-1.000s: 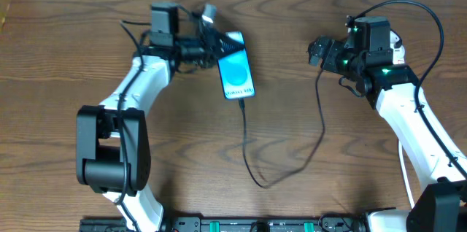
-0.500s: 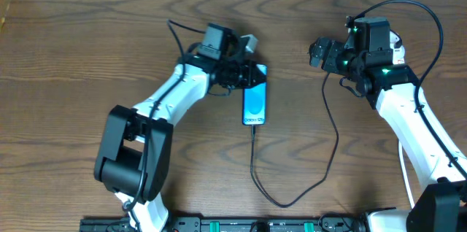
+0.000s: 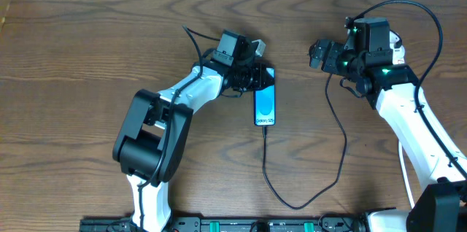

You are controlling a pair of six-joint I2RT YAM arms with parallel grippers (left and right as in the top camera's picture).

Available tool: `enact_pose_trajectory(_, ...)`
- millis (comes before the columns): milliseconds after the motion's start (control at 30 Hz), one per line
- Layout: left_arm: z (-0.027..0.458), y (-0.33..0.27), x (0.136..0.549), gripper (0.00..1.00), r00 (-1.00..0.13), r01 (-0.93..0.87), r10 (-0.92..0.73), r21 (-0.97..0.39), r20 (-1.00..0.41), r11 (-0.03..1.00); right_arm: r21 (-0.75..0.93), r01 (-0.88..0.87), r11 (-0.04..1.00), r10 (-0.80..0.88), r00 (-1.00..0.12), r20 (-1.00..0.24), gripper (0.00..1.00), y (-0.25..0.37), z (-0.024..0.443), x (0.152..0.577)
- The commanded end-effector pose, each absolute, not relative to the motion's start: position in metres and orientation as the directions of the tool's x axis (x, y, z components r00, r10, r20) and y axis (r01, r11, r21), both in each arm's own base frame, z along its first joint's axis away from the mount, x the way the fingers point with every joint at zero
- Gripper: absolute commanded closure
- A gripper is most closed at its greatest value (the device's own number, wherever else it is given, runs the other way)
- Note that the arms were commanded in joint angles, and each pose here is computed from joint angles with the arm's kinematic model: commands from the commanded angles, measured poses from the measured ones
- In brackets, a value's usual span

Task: Plug charger to phone and switch on socket
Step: 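Lower the phone flat onto the table center with the left gripper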

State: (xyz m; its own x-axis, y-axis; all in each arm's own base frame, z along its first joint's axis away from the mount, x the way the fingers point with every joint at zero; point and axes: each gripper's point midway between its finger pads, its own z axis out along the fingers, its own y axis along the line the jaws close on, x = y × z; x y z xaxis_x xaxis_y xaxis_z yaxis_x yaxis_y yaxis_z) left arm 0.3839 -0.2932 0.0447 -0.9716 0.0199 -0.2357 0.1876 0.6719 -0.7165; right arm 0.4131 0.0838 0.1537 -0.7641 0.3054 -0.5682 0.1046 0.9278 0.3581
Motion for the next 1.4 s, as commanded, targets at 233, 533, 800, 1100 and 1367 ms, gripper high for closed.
enact_pose_trajectory(233,0.039,-0.284,0.392,0.92,-0.975,0.121,-0.042,-0.684,-0.217,0.719,0.339,0.089,0.937,0.286,-0.755,-0.59,0.01,0.081,0.16,0.414)
enact_pose_trajectory(533,0.03,-0.283,0.391,0.93,-0.979,0.1,-0.048,-0.677,-0.196,0.729,0.338,0.091,0.937,0.286,-0.757,-0.587,0.01,0.081,0.16,0.413)
enact_pose_trajectory(800,0.012,-0.282,0.388,0.93,-0.988,0.05,-0.063,-0.675,-0.142,0.736,0.338,0.091,0.937,0.285,-0.758,-0.587,0.01,0.081,0.159,0.413)
enact_pose_trajectory(1100,0.011,-0.281,0.386,0.92,-0.989,0.044,-0.062,-0.672,-0.133,0.739,0.338,0.091,0.937,0.286,-0.757,-0.587,0.01,0.081,0.16,0.413)
enact_pose_trajectory(1367,0.01,-0.28,0.385,0.66,-0.99,0.04,-0.061,-0.669,-0.127,0.742,0.338,0.091,0.937,0.286,-0.757,-0.587,0.01,0.081,0.16,0.413)
